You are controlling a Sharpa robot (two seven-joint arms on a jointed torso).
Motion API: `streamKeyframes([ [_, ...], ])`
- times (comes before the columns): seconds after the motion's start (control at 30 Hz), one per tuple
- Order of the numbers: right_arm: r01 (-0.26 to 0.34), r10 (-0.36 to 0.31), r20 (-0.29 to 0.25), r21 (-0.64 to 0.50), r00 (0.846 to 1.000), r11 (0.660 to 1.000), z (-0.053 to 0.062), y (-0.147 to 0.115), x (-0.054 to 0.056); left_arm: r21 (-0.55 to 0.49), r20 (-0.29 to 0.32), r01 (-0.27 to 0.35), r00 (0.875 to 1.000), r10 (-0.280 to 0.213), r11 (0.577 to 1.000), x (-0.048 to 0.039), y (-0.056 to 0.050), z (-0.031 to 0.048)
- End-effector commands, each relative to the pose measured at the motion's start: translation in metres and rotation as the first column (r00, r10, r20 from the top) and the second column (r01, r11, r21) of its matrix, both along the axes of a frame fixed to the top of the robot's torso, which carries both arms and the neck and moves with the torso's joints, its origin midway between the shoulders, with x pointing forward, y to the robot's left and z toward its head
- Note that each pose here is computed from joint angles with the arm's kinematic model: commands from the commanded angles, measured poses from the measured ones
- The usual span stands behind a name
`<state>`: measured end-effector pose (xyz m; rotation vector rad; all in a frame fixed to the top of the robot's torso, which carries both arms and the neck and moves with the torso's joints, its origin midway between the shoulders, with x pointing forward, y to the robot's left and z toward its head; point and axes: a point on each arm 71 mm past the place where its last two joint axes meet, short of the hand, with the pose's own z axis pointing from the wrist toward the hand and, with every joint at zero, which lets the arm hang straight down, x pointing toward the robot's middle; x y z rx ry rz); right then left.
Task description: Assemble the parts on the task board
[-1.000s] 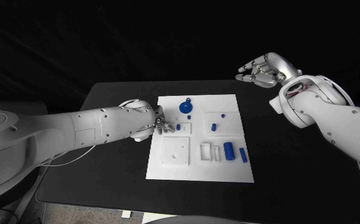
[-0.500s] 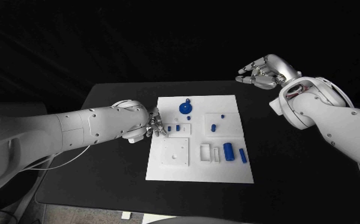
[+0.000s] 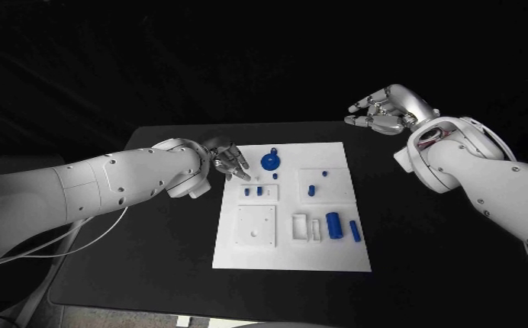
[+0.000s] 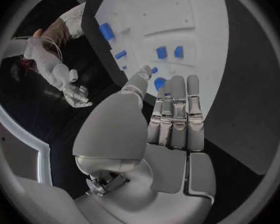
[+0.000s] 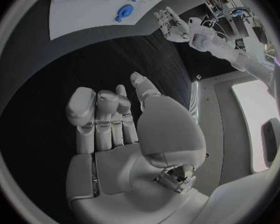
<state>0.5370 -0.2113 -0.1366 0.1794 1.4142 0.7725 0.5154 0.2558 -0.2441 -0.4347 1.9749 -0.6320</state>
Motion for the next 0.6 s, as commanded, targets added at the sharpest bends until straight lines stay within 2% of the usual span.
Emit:
streamKeyframes([
  [0.03, -0.002, 0.002, 0.001, 0.001, 1.0, 1.0, 0.0, 0.0, 0.0, -0.158, 0.212, 0.057, 0.977, -0.022, 0.986, 0.0051, -0.01, 0.0201],
  [0.2, 0.0, 0.0, 0.003, 0.006, 1.0, 1.0, -0.001, -0.001, 0.0, -0.14, 0.318, 0.154, 0.942, -0.102, 0.978, 0.0086, -0.029, 0.0279],
  [0.23, 0.0, 0.0, 0.005, 0.009, 1.0, 1.0, 0.0, 0.0, 0.0, -0.118, 0.348, 0.18, 0.929, -0.13, 0.977, 0.01, -0.035, 0.0292],
  [0.33, 0.0, 0.0, 0.009, 0.016, 1.0, 1.0, 0.0, 0.0, 0.0, -0.057, 0.401, 0.227, 0.897, -0.186, 0.972, 0.0139, -0.047, 0.0306],
  [0.43, 0.0, 0.0, 0.016, 0.028, 1.0, 1.0, 0.001, 0.001, 0.0, 0.018, 0.432, 0.252, 0.871, -0.235, 0.968, 0.0191, -0.056, 0.0297],
  [0.6, -0.003, 0.001, 0.032, 0.05, 0.999, 0.999, 0.002, 0.003, 0.0, 0.129, 0.447, 0.272, 0.842, -0.301, 0.954, 0.0266, -0.067, 0.023],
])
